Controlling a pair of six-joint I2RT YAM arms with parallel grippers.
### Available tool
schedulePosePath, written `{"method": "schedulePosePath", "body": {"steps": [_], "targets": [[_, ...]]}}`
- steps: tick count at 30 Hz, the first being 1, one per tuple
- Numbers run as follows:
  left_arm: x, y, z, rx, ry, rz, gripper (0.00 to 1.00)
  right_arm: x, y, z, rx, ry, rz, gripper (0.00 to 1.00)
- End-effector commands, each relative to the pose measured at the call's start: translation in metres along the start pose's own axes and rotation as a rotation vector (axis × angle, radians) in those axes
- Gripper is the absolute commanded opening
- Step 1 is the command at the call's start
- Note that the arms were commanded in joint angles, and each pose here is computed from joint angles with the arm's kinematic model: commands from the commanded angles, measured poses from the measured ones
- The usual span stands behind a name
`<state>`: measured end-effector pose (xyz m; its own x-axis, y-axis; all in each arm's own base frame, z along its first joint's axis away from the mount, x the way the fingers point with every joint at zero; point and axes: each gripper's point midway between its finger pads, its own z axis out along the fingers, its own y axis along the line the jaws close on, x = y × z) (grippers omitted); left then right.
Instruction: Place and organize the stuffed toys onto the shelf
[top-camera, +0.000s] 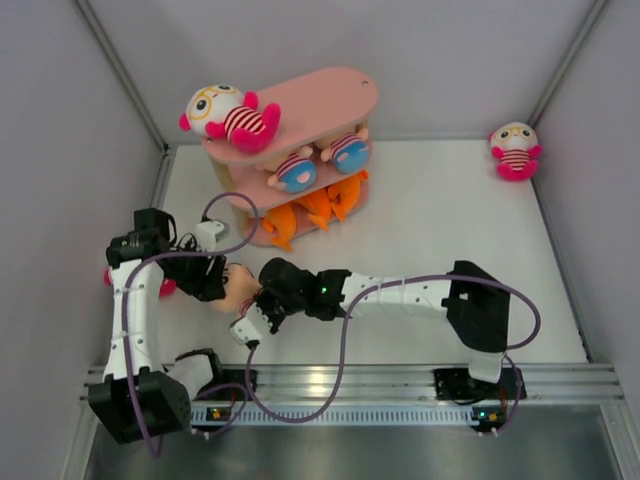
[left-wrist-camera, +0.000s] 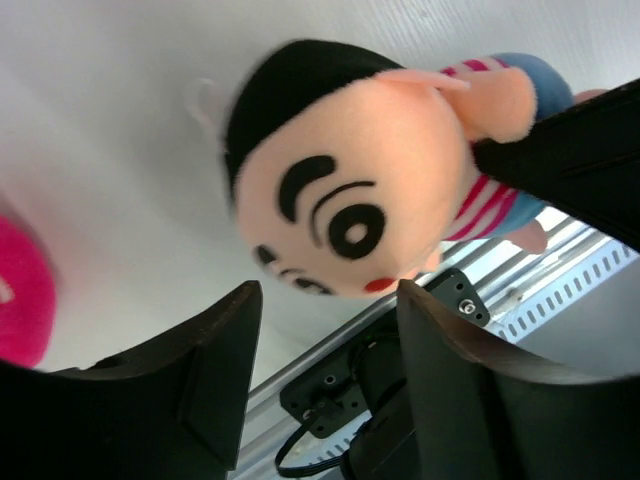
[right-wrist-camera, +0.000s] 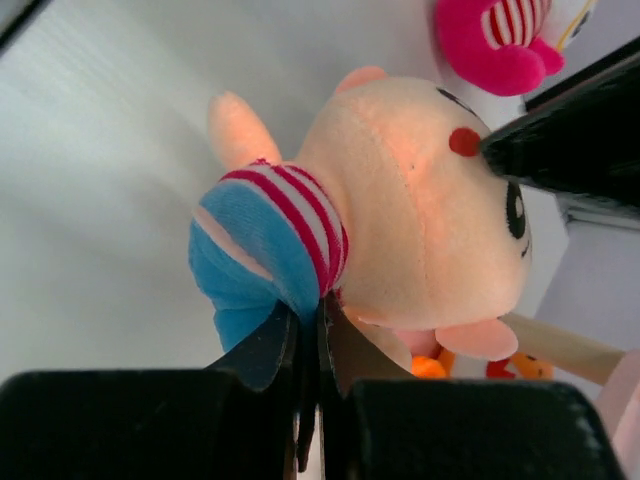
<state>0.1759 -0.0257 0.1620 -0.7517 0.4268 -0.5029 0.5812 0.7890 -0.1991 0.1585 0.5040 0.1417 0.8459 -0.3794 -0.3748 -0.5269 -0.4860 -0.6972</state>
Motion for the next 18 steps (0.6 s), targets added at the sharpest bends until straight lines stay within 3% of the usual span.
{"method": "schedulePosePath", "body": {"steps": [1, 6, 13, 18], "targets": [[-0.009, -0.001, -0.025, -0.079, -0.001, -0.077, 0.63, -0.027, -0.027, -0.045, 0.032, -0.081, 0.098, 0.0], [-0.024, -0.001, -0.062, -0.244, -0.103, -0.039, 0.97, -0.021, -0.038, -0.096, 0.03, -0.123, 0.238, 0.0], [-0.027, 0.004, -0.088, -0.376, -0.142, -0.055, 0.98, -0.005, -0.105, -0.153, 0.218, -0.016, 0.187, 0.04], [-0.022, 0.008, -0.082, -0.375, -0.115, -0.089, 0.98, 0.02, -0.123, -0.139, 0.153, 0.145, 0.161, 0.03]]}}
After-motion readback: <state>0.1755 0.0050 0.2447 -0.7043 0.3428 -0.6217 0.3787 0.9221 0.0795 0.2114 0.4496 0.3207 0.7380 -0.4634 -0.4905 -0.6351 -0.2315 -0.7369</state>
